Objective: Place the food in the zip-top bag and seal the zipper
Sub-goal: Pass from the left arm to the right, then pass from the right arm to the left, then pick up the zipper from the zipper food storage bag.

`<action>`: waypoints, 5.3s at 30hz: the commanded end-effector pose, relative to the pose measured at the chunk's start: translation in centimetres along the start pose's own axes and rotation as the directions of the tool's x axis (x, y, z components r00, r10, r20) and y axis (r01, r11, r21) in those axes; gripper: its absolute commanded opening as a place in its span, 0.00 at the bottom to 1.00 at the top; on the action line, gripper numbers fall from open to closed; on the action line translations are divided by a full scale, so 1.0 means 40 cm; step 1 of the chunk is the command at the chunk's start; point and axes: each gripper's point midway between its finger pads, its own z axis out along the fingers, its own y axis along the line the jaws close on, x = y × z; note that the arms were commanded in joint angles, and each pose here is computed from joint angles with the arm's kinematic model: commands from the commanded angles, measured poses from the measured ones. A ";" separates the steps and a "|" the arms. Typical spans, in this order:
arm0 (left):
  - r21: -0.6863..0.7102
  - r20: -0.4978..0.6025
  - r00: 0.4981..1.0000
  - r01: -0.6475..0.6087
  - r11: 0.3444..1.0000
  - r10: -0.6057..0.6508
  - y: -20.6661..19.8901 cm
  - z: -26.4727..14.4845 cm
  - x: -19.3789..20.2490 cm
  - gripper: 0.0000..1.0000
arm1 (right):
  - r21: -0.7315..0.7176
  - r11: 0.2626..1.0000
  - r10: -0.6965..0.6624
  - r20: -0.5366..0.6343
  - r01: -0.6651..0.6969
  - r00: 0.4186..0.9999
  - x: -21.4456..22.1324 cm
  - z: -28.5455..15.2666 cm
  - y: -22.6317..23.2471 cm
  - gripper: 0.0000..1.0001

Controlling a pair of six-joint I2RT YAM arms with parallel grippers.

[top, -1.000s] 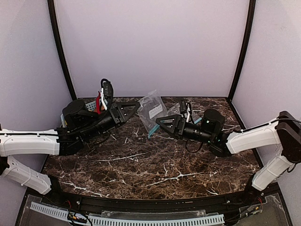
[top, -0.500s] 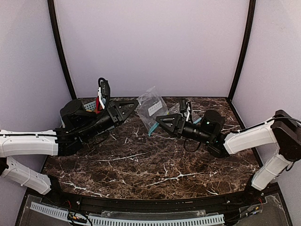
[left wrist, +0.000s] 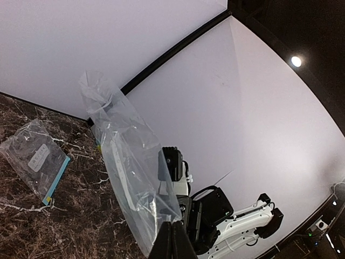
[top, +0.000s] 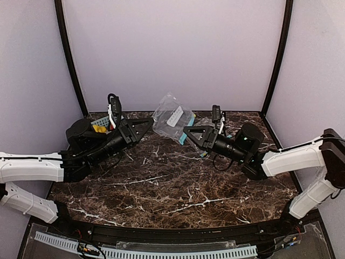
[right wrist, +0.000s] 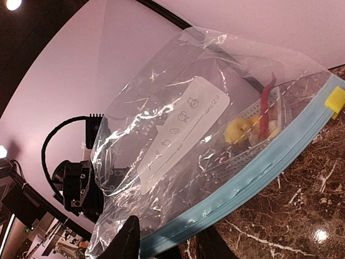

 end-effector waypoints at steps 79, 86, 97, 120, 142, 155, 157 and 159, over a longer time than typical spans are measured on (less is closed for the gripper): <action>0.559 -0.634 0.561 -0.144 0.817 0.533 -0.092 -0.113 0.206 0.38 | -0.353 0.934 -0.337 -0.832 0.049 0.441 0.358 -0.197 0.308 0.00; 0.551 -0.652 0.555 -0.121 0.825 0.517 -0.085 -0.113 0.215 0.34 | -0.359 0.932 -0.344 -0.826 0.054 0.447 0.354 -0.192 0.310 0.00; 0.562 -0.665 0.551 -0.078 0.824 0.505 -0.081 -0.116 0.230 0.19 | -0.358 0.932 -0.346 -0.820 0.064 0.456 0.351 -0.187 0.310 0.00; 0.554 -0.643 0.516 -0.197 0.809 0.565 -0.022 -0.125 0.264 0.01 | -0.114 0.880 -0.443 -0.552 0.462 0.707 0.194 -0.054 0.203 0.65; 0.528 -0.687 0.512 -0.136 0.838 0.516 0.005 -0.137 0.305 0.01 | -0.277 0.897 -0.441 -0.578 0.344 0.686 0.265 0.021 0.214 0.31; 0.530 -0.680 0.514 -0.150 0.835 0.523 0.003 -0.137 0.302 0.01 | -0.251 0.908 -0.417 -0.602 0.335 0.681 0.278 0.010 0.194 0.27; 0.531 -0.678 0.514 -0.151 0.834 0.525 0.001 -0.138 0.301 0.01 | -0.246 0.909 -0.415 -0.604 0.335 0.680 0.281 0.009 0.190 0.27; 0.531 -0.678 0.515 -0.151 0.834 0.525 0.001 -0.137 0.301 0.01 | -0.243 0.910 -0.412 -0.606 0.335 0.681 0.281 0.008 0.188 0.27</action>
